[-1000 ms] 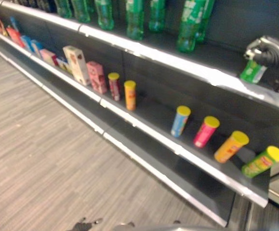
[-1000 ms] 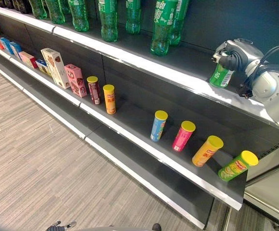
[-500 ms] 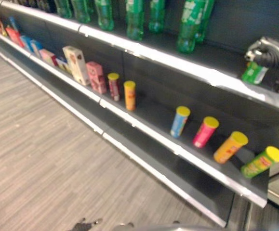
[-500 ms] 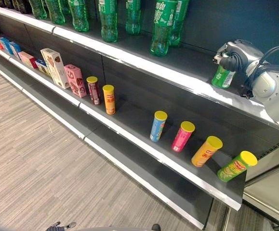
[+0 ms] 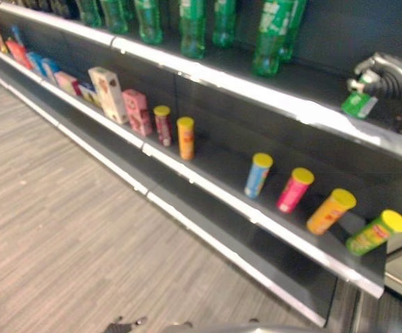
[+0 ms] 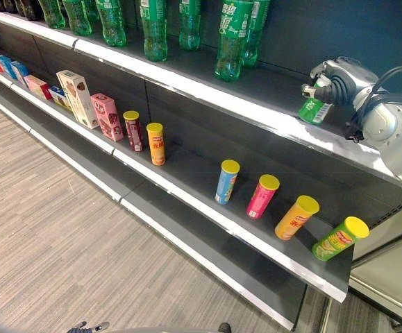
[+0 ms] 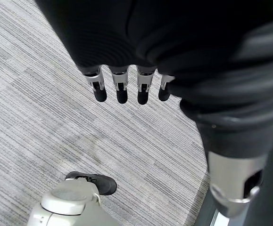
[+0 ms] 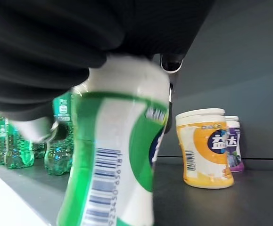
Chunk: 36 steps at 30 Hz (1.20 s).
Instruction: Put the goods on the table back onto the shelves and tidy them up.
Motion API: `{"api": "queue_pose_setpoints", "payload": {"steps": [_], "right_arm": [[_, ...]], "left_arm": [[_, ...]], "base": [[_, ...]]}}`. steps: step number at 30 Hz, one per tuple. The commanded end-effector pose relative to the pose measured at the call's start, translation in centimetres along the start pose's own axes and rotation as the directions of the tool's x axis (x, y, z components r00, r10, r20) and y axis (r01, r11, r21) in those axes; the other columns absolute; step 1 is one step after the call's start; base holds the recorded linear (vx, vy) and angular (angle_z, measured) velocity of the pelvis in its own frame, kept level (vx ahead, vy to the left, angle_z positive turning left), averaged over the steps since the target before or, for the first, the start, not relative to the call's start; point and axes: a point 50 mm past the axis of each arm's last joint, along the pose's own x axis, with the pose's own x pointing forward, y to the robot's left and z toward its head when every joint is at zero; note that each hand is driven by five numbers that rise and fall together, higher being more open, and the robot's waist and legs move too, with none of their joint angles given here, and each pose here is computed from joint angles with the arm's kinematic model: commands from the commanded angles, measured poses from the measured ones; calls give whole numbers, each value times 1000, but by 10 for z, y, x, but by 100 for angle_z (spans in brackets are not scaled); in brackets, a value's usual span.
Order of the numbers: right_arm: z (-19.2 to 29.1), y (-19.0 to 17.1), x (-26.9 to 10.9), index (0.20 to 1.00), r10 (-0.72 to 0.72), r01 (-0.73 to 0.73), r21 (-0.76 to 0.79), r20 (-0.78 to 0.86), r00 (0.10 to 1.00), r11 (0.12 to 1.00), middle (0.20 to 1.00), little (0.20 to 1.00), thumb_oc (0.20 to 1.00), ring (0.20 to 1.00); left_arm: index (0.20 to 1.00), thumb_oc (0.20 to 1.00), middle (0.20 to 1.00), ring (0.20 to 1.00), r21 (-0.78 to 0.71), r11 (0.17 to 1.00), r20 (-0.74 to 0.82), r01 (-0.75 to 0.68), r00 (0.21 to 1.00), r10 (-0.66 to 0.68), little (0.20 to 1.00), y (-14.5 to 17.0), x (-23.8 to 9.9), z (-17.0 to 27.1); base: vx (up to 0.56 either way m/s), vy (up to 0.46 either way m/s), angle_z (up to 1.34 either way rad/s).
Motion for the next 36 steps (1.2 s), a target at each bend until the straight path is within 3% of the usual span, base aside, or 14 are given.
{"api": "queue_pose_setpoints", "payload": {"steps": [1, 21, 24, 36], "right_arm": [[5, -30, 4, 1000, -118, 118, 13, 14, 993, 993, 1000, 1000, 1000, 1000], [12, -40, -4, 1000, -193, 191, 39, 57, 979, 981, 1000, 1000, 1000, 1000], [32, -48, 2, 1000, -202, 196, 57, 128, 971, 979, 1000, 1000, 1000, 1000], [58, -69, -1, 1000, -345, 329, 106, 223, 912, 938, 1000, 1000, 1000, 1000]], "left_arm": [[1000, 1000, 1000, 1000, 101, 995, 6, -23, 1000, 22, 1000, 4, 3, 11], [1000, 1000, 1000, 1000, 117, 993, -44, -33, 998, 38, 1000, 6, 2, 0], [1000, 1000, 1000, 1000, 115, 992, 79, -54, 996, 45, 1000, 14, 7, 46], [1000, 1000, 1000, 1000, 83, 996, 72, -37, 997, 31, 1000, 7, 7, 42]], "base": [[0, 0, 0], [2, -1, 0], [8, -4, -1], [6, 0, -3]]}}
